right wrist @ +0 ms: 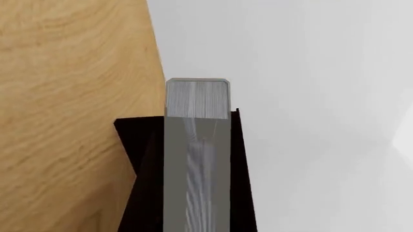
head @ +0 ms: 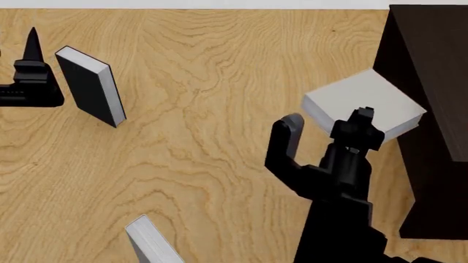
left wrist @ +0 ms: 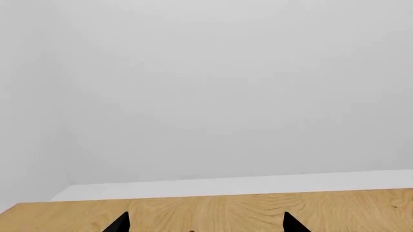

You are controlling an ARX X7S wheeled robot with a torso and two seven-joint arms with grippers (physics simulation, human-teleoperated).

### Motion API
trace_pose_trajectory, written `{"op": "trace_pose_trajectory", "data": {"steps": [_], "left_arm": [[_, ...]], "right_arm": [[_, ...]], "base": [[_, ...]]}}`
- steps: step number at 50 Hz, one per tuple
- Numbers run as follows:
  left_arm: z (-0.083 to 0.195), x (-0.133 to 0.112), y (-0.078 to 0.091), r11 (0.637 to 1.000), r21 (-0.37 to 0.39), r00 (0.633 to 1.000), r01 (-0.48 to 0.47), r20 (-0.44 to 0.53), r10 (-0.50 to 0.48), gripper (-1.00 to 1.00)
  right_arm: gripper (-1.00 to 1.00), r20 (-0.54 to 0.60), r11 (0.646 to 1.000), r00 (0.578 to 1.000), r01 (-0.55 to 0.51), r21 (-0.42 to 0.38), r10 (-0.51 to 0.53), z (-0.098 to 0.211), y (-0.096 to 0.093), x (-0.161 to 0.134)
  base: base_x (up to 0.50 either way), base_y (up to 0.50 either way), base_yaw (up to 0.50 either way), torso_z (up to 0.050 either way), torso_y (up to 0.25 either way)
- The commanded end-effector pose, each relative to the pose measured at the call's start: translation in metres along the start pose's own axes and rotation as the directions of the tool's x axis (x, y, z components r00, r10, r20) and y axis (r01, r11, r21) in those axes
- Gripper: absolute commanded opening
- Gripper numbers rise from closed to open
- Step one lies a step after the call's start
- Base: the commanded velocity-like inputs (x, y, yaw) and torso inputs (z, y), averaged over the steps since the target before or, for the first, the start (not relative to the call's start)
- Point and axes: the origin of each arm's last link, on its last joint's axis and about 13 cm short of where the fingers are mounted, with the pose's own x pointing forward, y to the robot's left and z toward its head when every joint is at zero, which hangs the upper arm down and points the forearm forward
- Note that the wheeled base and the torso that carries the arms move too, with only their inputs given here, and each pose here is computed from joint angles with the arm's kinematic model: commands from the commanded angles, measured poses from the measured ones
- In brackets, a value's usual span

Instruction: Pick up the book on the right and place it on the cabinet shelf.

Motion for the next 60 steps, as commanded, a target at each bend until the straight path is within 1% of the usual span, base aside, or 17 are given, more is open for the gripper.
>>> {"op": "trace_pose_trajectory", "data": {"steps": [1, 2, 3, 5, 6, 14, 17, 19, 20, 21, 29, 37, 44, 46, 48, 50, 60], "left_arm": [[0.0, 0.0, 0.0, 1.0, 0.001, 1.0, 0.001, 0.0, -0.001, 1.0], [0.0, 0.0, 0.0, 1.0, 0.002, 1.0, 0.0, 0.0, 0.0, 1.0], [0.0, 0.0, 0.0, 1.0, 0.002, 1.0, -0.001, 0.0, 0.001, 1.0], [0.0, 0.0, 0.0, 1.0, 0.002, 1.0, -0.002, 0.001, 0.002, 1.0], [0.0, 0.0, 0.0, 1.0, 0.002, 1.0, -0.002, 0.001, 0.002, 1.0], [0.0, 0.0, 0.001, 1.0, 0.001, 1.0, -0.003, 0.0, 0.003, 1.0], [0.0, 0.0, 0.001, 1.0, 0.0, 1.0, -0.003, -0.001, 0.003, 1.0], [0.0, 0.0, 0.0, 1.0, 0.0, 1.0, -0.003, -0.002, 0.003, 1.0], [-0.001, 0.0, 0.0, 1.0, 0.001, 1.0, -0.002, -0.002, 0.002, 1.0], [-0.001, 0.0, 0.0, 1.0, 0.001, 1.0, -0.003, -0.004, 0.003, 1.0], [-0.001, -0.001, -0.001, 1.0, -0.003, 1.0, 0.0, -0.006, 0.0, 1.0], [-0.003, 0.0, -0.001, 1.0, 0.005, 1.0, 0.0, -0.007, 0.0, 1.0], [-0.003, 0.0, -0.001, 1.0, 0.005, 1.0, 0.002, -0.008, -0.002, 1.0], [-0.003, 0.0, -0.001, 1.0, 0.005, 1.0, 0.003, -0.008, -0.003, 1.0], [-0.003, 0.0, -0.001, 1.0, 0.005, 1.0, 0.003, -0.009, -0.003, 1.0], [-0.003, 0.0, -0.001, 1.0, 0.005, 1.0, 0.003, -0.009, -0.003, 1.0], [-0.005, 0.001, -0.001, 1.0, 0.007, 1.0, 0.003, -0.012, -0.003, 1.0]], "right_arm": [[-1.0, -0.017, 0.998, 0.998, 0.065, -0.002, -0.065, -0.008, -0.002, 0.01], [-1.0, -0.01, 0.998, 0.998, 0.066, -0.006, -0.066, -0.009, -0.001, 0.01], [-1.0, -0.021, 0.999, 0.999, 0.037, 0.036, -0.037, -0.009, 0.001, 0.011], [-1.0, -0.006, 0.999, 0.999, 0.045, 0.014, -0.045, -0.009, 0.003, 0.011], [-1.0, -0.014, 0.999, 0.999, 0.036, 0.028, -0.036, -0.009, 0.003, 0.012], [-1.0, -0.035, 0.999, 0.998, 0.052, -0.009, -0.052, -0.013, 0.006, 0.017], [-1.0, -0.051, 0.997, 0.996, 0.067, -0.05, -0.07, -0.018, 0.008, 0.018], [-1.0, -0.061, 0.997, 0.996, 0.062, -0.046, -0.064, -0.02, 0.01, 0.019], [-1.0, -0.063, 0.995, 0.995, 0.073, -0.069, -0.078, -0.021, 0.01, 0.019], [-1.0, -0.077, 0.996, 0.995, 0.065, -0.059, -0.069, -0.024, 0.012, 0.02], [-1.0, -0.104, 0.993, 0.991, 0.068, -0.097, -0.078, -0.031, 0.015, 0.023], [-1.0, -0.162, 0.998, 0.986, 0.019, -0.058, -0.029, -0.04, 0.026, 0.028], [-1.0, -0.207, 1.0, 0.978, -0.02, -0.01, 0.017, -0.043, 0.029, 0.03], [-1.0, -0.213, 1.0, 0.977, -0.021, -0.014, 0.017, -0.045, 0.029, 0.029], [-1.0, -0.236, 0.999, 0.97, -0.048, 0.016, 0.05, -0.046, 0.031, 0.028], [-1.0, -0.232, 0.999, 0.972, -0.045, 0.011, 0.046, -0.047, 0.031, 0.028], [-1.0, -0.238, 0.986, 0.959, -0.138, 0.092, 0.156, -0.047, 0.037, 0.025]], "base": [[0.0, 0.0, 0.0, 0.0, 0.0], [0.0, 0.0, 0.0, 0.0, 0.0], [0.0, 0.0, 0.0, 0.0, 0.0], [0.0, 0.0, 0.0, 0.0, 0.005], [0.0, 0.0, 0.0, 0.0, 0.0], [0.0, 0.0, 0.0, 0.0, 0.001], [0.0, 0.0, 0.0, 0.0, 0.004], [0.0, 0.0, 0.0, 0.0, 0.0], [0.0, 0.0, 0.0, 0.0, 0.0], [0.0, 0.0, 0.0, 0.0, 0.0], [0.0, 0.0, 0.0, 0.0, 0.001], [0.0, 0.0, 0.0, 0.001, 0.002], [0.0, 0.0, 0.0, 0.0, 0.002], [0.0, 0.0, 0.0, 0.0, 0.0], [0.0, 0.0, 0.0, 0.0, 0.0], [0.0, 0.0, 0.0, 0.0, 0.0], [0.0, 0.0, 0.0, 0.0, 0.001]]}}
